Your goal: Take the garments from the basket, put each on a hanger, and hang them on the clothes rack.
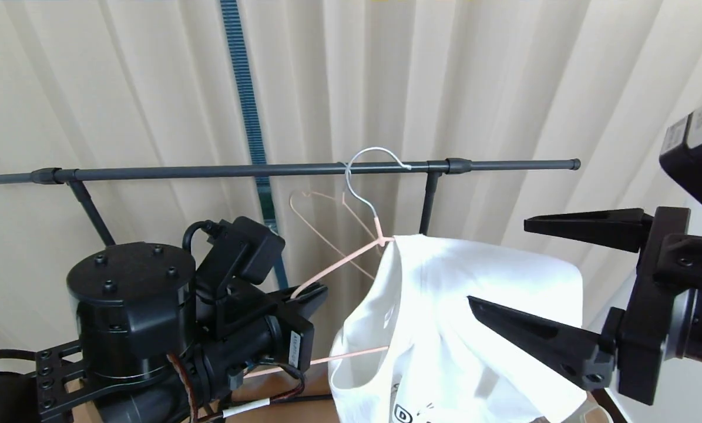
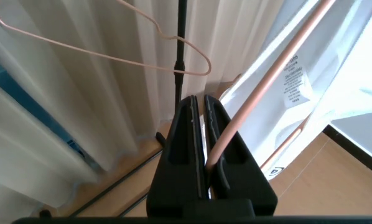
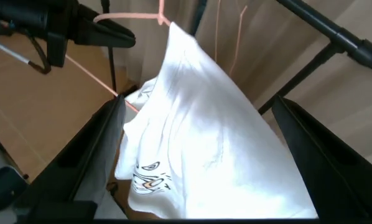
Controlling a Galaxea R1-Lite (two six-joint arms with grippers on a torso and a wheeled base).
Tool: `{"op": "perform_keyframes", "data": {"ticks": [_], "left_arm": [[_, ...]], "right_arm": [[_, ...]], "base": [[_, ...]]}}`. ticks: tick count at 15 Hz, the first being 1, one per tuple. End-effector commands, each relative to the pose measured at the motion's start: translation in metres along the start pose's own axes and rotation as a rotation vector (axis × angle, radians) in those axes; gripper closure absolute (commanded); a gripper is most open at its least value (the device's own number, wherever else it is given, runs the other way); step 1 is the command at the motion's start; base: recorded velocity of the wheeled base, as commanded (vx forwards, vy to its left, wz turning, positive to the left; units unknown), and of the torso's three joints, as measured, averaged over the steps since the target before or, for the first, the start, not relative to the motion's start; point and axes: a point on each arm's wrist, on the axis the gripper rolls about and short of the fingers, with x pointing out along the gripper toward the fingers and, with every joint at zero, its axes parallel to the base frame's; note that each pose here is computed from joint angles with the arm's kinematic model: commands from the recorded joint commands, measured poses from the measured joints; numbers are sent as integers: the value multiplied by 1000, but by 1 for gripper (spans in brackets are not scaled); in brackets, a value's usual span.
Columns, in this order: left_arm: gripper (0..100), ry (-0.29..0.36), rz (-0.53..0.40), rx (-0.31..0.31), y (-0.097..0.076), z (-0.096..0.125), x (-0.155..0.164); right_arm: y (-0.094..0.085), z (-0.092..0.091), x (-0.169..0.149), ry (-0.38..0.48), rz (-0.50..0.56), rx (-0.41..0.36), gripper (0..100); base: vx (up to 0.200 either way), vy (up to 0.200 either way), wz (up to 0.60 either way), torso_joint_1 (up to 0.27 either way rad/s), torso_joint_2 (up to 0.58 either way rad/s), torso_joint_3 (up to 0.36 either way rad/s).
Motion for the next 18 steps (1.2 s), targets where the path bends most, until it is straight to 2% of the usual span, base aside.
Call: {"op": "perform_keyframes", "data": {"ticks": [1, 3, 4, 5, 6, 7, 9, 11, 18], "left_arm": [[100, 5, -3, 10, 0, -2, -2], [100, 13, -24, 18, 1, -6, -7], [100, 14, -30, 25, 1, -6, -8], [100, 20, -42, 39, 1, -9, -11], [100, 20, -45, 41, 1, -9, -12], [100, 19, -50, 40, 1, -9, -13], [100, 16, -53, 40, 1, -9, -15], [100, 19, -55, 43, 1, -10, -15], [100, 11, -62, 42, 0, -9, -18]], "right_arm": [[-25, 1, -8, 10, 24, -79, 0], [-43, 2, 1, 95, 161, -145, 0], [-47, 2, 3, 112, 200, -158, 0], [-57, 4, 15, 156, 297, -180, 0], [-61, 5, 22, 177, 342, -194, 0], [-67, 6, 34, 212, 431, -199, 0], [-69, 8, 46, 245, 507, -185, 0], [-70, 3, 68, 281, 529, -169, 0], [-71, -7, 90, 323, 542, -152, 0]], "base": [[0, 0, 0, 0, 0, 0], [0, 0, 0, 0, 0, 0], [0, 0, 0, 0, 0, 0], [0, 0, 0, 0, 0, 0], [0, 0, 0, 0, 0, 0], [0, 0, 0, 0, 0, 0], [0, 0, 0, 0, 0, 0], [0, 0, 0, 0, 0, 0], [0, 0, 0, 0, 0, 0]]}}
